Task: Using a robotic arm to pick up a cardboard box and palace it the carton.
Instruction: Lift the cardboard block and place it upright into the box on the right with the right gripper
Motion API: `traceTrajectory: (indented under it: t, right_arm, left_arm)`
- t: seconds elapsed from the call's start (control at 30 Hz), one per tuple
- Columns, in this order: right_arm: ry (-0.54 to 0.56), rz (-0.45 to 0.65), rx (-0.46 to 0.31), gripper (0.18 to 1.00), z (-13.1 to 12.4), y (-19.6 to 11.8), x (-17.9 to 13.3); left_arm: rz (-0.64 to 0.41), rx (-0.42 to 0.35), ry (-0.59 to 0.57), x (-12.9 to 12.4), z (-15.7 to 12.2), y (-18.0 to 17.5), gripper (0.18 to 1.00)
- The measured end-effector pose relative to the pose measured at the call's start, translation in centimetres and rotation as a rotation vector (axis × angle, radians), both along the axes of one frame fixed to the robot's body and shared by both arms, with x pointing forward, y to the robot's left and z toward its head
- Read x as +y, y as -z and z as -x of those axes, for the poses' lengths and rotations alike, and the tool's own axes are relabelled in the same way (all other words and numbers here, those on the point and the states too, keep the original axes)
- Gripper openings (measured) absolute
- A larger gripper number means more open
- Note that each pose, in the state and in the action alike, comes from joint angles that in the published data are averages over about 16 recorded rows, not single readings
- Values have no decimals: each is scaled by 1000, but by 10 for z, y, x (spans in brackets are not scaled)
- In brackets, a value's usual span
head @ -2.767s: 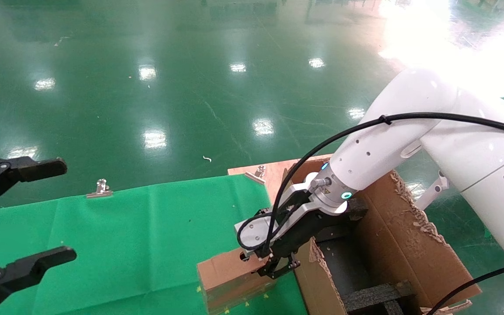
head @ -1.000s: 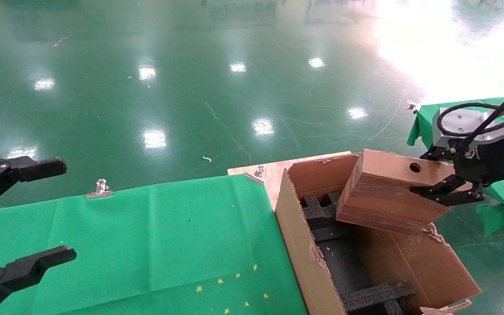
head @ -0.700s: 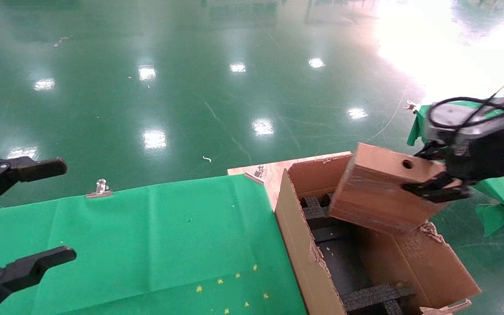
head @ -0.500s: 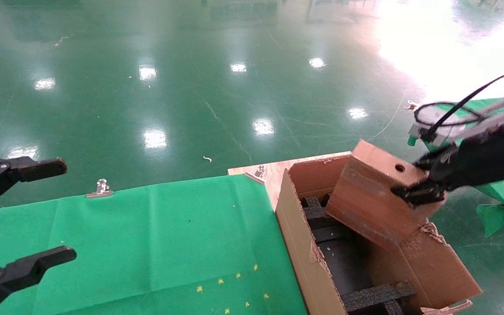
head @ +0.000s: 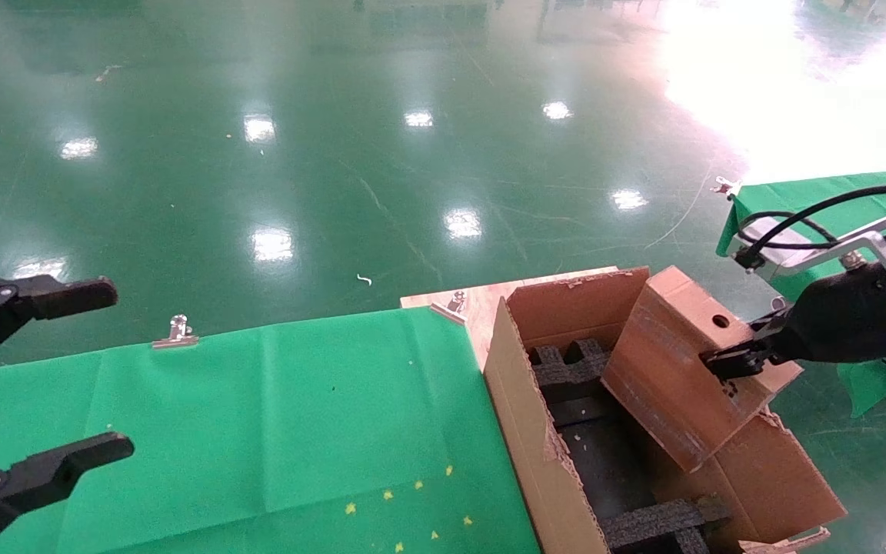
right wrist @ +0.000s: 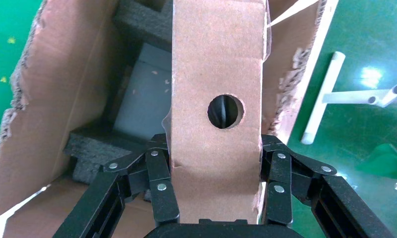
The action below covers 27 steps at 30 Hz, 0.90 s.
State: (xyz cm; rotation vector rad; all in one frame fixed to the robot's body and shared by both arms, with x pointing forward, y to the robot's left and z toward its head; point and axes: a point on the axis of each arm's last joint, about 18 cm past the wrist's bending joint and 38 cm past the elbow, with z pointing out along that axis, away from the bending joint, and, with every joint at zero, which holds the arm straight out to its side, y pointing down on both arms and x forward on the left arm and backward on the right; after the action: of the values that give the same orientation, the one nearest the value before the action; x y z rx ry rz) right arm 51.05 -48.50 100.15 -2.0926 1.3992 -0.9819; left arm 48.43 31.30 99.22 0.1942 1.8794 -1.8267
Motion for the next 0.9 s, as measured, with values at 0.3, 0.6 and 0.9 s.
traceTrajectory:
  t: [0.3,0.6,0.9]
  right_arm:
    - [37,-18,5,378,-8,5,0]
    - [129,-10,10,378,-24,16,0]
    - [224,-20,5,377,-39,31,0]
  left_arm:
    - [0,0,0,0,0,0,1001]
    - [0,0,0,0,0,0,1001]
    - [0,0,0,0,0,0,1001]
